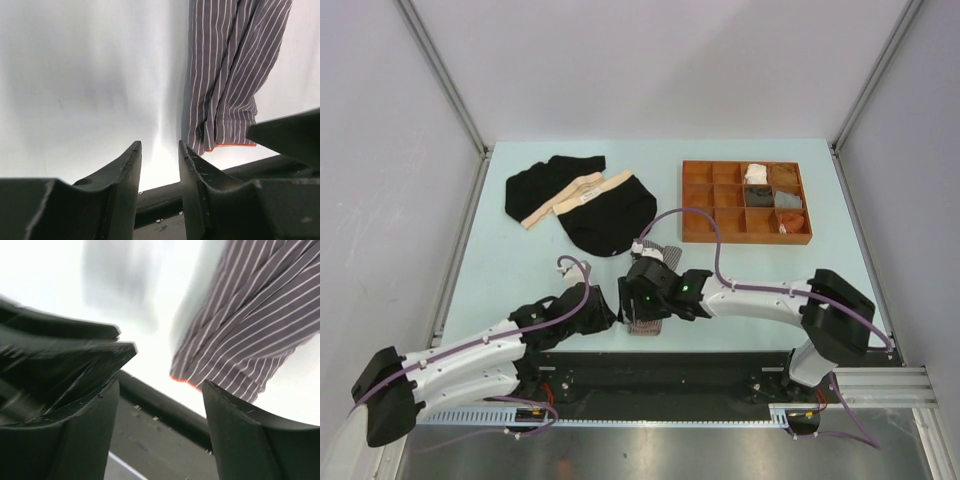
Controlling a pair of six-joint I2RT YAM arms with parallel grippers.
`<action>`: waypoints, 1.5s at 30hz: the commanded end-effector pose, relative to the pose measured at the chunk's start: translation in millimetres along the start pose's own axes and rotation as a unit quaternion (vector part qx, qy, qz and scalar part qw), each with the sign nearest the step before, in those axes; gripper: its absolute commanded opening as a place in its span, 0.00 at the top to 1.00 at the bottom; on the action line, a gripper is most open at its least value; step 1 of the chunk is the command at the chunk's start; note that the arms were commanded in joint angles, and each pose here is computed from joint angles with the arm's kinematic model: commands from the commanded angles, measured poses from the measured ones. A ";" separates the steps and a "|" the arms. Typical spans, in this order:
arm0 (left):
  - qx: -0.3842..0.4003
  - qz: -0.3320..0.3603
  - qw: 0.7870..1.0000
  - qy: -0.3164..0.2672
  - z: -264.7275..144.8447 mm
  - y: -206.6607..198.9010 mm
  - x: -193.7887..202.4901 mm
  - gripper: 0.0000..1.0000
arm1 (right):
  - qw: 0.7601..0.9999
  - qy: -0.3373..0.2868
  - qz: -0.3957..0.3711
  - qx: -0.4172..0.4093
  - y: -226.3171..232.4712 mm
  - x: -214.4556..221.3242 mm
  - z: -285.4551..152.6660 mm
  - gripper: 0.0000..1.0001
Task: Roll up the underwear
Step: Fold the underwear at the center of the board.
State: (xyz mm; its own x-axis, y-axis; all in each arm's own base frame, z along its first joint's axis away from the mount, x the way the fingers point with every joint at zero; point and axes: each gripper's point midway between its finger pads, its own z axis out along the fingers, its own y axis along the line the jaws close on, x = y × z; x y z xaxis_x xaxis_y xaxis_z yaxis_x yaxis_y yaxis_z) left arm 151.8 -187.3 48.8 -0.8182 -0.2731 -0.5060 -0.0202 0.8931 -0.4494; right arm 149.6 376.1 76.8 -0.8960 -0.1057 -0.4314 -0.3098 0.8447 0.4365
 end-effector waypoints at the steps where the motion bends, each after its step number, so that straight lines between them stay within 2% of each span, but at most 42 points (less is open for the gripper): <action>1: 0.001 -0.014 0.999 -0.036 -6.1 -3.2 -17.4 0.60 | 0.999 -0.048 0.001 -0.019 7.8 -21.6 -33.5 0.26; 5: 0.019 0.007 0.999 -0.042 -3.3 -19.7 -26.1 0.60 | 0.997 -0.073 0.029 0.011 -24.1 -35.2 -46.3 0.25; 10: 0.053 0.038 0.997 -0.039 -0.5 -58.6 -39.4 0.60 | 0.992 -0.097 0.067 0.040 -70.9 -61.8 -54.1 0.25; 17: 0.049 0.063 0.997 -0.012 14.3 -72.5 -30.2 0.60 | 0.989 -0.105 0.082 0.057 -96.5 -67.6 -60.1 0.25; 24: 0.022 0.086 0.996 0.027 29.0 -69.9 -6.3 0.60 | 0.989 -0.111 0.087 0.053 -100.8 -79.6 -57.6 0.24; 40: 0.041 0.087 0.994 0.053 34.2 -77.5 13.0 0.61 | 0.989 -0.102 0.081 0.070 -110.9 -82.7 -42.5 0.24; 45: 0.044 0.086 0.994 0.057 37.0 -76.8 17.6 0.63 | 0.986 -0.119 0.078 0.083 -107.6 -106.5 -39.0 0.26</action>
State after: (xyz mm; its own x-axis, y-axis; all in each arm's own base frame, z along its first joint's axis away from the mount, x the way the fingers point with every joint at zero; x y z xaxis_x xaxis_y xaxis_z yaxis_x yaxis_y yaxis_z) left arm 159.1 -258.8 38.1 -0.8689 -0.0588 -0.4915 0.1523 0.9130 -0.3784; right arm 236.2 262.6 82.4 -0.8673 0.1196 -0.4832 -0.0832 0.9222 0.3776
